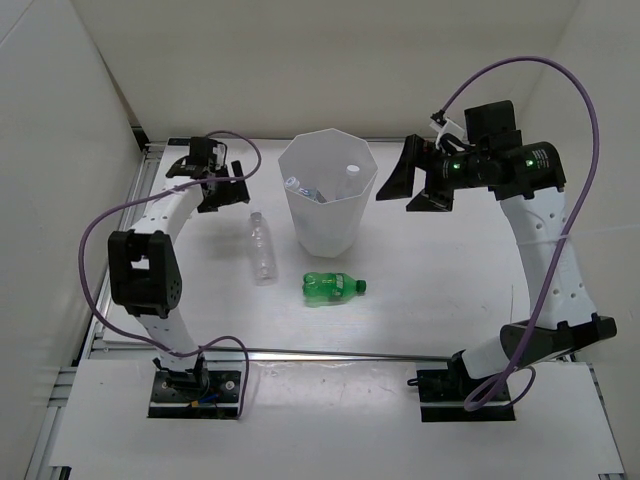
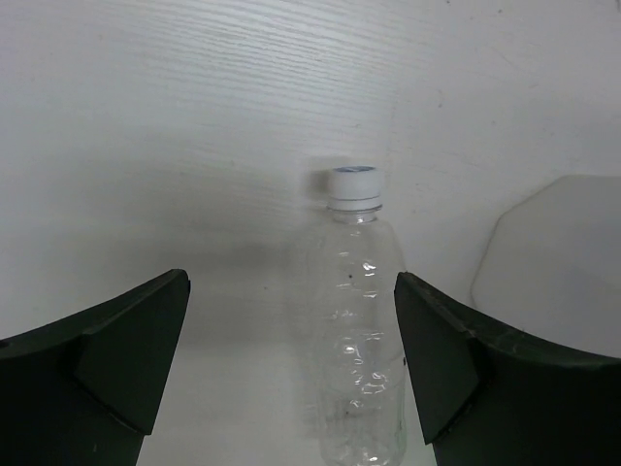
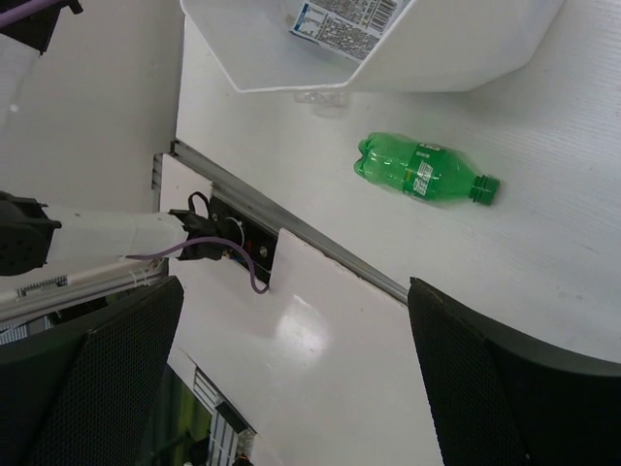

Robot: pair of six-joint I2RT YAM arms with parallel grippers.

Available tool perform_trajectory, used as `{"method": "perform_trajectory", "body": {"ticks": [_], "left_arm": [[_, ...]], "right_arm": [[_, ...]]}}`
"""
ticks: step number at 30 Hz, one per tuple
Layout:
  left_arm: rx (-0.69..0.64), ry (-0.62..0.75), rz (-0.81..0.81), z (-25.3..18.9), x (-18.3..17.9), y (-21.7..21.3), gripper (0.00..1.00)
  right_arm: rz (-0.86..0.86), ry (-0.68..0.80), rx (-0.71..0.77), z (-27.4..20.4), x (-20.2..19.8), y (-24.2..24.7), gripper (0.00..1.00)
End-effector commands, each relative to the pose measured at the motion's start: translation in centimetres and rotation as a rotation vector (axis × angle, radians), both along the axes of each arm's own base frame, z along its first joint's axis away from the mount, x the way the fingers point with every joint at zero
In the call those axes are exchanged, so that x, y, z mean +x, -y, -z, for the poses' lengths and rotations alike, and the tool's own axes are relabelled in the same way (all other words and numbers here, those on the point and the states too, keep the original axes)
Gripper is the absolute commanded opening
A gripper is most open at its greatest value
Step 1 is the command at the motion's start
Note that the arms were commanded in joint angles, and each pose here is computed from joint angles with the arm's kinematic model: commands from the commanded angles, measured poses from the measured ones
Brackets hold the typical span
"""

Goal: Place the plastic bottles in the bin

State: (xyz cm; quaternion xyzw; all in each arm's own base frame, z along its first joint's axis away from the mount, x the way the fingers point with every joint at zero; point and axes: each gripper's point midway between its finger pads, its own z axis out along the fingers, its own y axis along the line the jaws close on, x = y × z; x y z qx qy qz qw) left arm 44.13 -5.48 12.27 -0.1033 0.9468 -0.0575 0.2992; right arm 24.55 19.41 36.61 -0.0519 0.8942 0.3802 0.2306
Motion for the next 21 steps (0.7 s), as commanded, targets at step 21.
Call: {"method": "perform_trajectory", "body": {"ticks": [21], "left_arm": [[-0.197,-0.131,0.226,6.6,-6.0,7.4,0.99]], "right_arm": [[-0.035,0.013,0.005,0.6,-0.8,0.1,1.0]]}}
